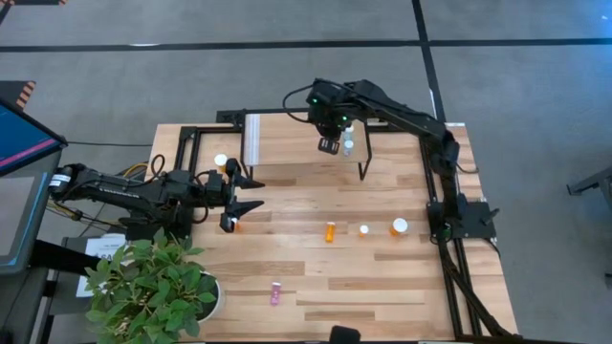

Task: Pick and place medicine bottles onto shelf by color
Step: Align the right small pink pill bottle with the other small pink pill bottle on the shelf

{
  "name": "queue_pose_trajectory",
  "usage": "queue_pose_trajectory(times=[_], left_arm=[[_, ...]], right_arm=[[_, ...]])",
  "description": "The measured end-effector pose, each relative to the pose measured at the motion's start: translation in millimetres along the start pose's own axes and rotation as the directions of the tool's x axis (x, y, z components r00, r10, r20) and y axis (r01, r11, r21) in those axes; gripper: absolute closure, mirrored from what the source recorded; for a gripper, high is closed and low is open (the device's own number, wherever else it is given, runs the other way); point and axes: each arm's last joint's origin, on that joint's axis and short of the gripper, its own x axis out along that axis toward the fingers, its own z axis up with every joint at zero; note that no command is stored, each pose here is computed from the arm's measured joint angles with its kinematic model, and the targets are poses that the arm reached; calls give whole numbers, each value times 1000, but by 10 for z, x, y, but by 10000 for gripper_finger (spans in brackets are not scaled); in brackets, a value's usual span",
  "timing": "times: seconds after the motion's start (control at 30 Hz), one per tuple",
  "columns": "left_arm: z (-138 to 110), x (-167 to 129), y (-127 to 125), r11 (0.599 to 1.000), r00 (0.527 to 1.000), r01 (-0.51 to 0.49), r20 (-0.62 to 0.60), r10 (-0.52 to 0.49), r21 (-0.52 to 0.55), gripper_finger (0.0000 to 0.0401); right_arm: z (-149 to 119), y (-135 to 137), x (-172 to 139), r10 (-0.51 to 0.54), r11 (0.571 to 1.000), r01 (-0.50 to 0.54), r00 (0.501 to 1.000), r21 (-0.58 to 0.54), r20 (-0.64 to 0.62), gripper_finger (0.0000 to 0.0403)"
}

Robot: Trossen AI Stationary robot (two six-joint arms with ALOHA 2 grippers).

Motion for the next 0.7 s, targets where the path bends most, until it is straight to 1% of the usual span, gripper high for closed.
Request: queue_pose_trajectory(times=[0.27,0.4,0.53,0.7], left_arm=[[0,0,0,1000,1000,0,0,0,0,191],[0,0,0,1000,1000,0,0,0,0,191],[-10,0,0,1000,1000,0,-10,0,1,191],[-10,0,0,1000,1000,0,-10,0,1,191]], right_arm=[[23,-31,2,-9,999,10,1000,-37,29,267],[16,-27,9,-6,999,7,1000,-37,23,267],[-1,0,47,30,999,-30,1000,-43,7,267],[-34,-23,80,35,999,-36,999,-40,-19,267]])
